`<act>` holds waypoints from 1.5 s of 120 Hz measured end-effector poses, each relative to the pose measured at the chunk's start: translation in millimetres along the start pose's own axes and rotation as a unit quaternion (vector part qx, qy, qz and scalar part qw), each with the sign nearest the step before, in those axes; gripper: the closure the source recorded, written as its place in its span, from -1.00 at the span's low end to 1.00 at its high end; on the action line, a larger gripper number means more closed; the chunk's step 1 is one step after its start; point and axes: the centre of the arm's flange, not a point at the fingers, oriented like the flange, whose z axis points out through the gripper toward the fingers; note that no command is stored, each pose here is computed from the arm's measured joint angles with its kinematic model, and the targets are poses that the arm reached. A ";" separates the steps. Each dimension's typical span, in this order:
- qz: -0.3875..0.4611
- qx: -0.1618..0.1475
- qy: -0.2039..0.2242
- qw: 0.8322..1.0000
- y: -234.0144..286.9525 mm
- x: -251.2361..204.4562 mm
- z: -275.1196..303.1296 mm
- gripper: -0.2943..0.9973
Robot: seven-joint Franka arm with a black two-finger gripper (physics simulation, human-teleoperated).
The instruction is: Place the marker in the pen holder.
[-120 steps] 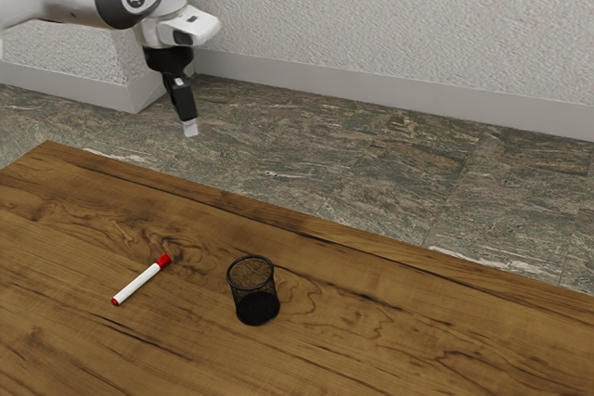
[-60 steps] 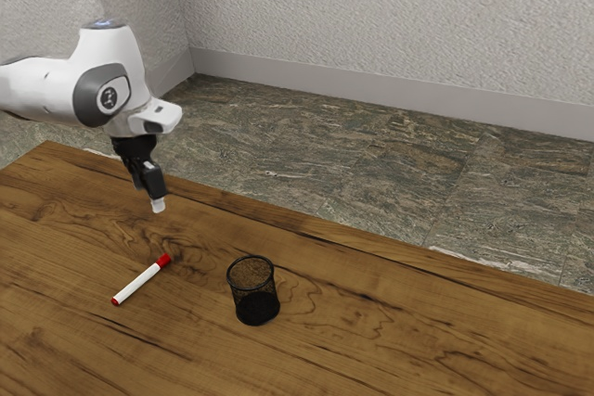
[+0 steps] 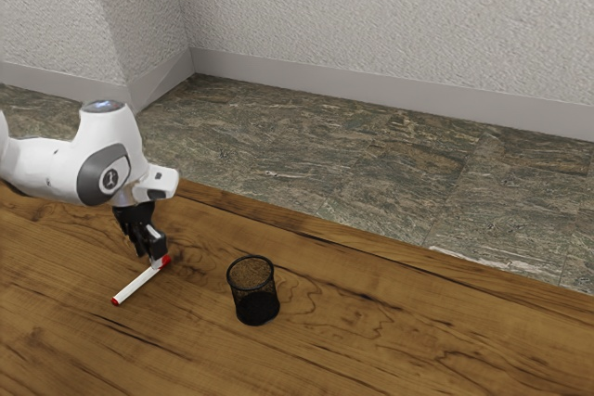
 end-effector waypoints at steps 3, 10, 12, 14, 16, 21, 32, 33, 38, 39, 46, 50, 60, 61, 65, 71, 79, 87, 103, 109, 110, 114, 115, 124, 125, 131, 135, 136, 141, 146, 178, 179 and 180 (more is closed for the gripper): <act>-0.006 0.001 0.002 1.000 -1.9 -2.1 2.2 0.05; -0.018 0.005 0.008 1.000 -7.8 -2.8 4.1 0.08; -0.021 0.006 0.009 1.000 -9.3 -2.0 5.1 0.09; -0.024 0.006 0.009 1.000 -10.6 -1.0 6.8 0.09; -0.026 0.007 0.009 1.000 -11.5 -0.1 8.5 0.10; -0.030 0.009 0.009 0.999 -13.5 4.7 13.7 0.11; -0.038 0.013 0.009 0.999 -17.6 13.3 21.7 0.14; -0.039 0.013 0.008 0.999 -18.0 13.5 22.6 0.14; -0.044 0.013 0.004 0.999 -20.1 14.0 29.8 0.15; -0.045 0.013 0.003 0.999 -20.4 14.1 31.3 0.15; -0.049 0.014 0.000 0.999 -23.4 19.5 38.4 0.16; -0.051 0.015 0.000 0.999 -24.0 21.4 40.7 0.17; -0.056 0.016 -0.001 0.998 -25.5 23.7 45.6 0.18; -0.057 0.016 -0.001 0.998 -25.6 23.9 45.9 0.18; -0.059 0.016 -0.002 0.998 -25.8 24.1 47.6 0.19; -0.061 0.016 -0.003 0.998 -25.8 24.5 49.8 0.19; -0.065 0.016 -0.005 0.998 -26.0 24.4 53.3 0.19; -0.068 0.016 -0.006 0.998 -26.2 24.4 54.5 0.20; -0.077 0.015 -0.008 0.997 -30.3 22.0 57.8 0.33; -0.078 0.015 -0.008 0.997 -30.9 21.8 58.1 0.41; -0.079 0.015 -0.008 0.997 -31.0 21.7 58.2 0.42; -0.080 0.016 -0.008 0.997 -31.1 21.7 58.2 0.47; -0.080 0.016 -0.008 0.997 -31.1 21.7 58.2 0.48; -0.081 0.018 -0.004 0.997 -31.0 22.6 53.6 0.55; -0.082 0.018 -0.002 0.996 -31.0 22.7 52.5 0.55; -0.083 0.021 0.006 0.996 -30.9 23.7 43.4 0.59; -0.083 0.024 0.015 0.996 -30.2 24.9 33.6 0.60; -0.084 0.024 0.017 0.996 -29.9 25.1 30.7 0.61; -0.084 0.028 0.032 0.996 -28.5 26.0 14.9 0.62; -0.084 0.031 0.047 0.995 -26.8 26.6 -2.9 0.64; -0.057 0.040 0.131 0.989 20.6 39.0 -93.7 0.67; -0.055 0.040 0.133 0.989 22.7 39.5 -95.7 0.67; -0.054 0.040 0.135 0.989 24.8 40.0 -97.8 0.67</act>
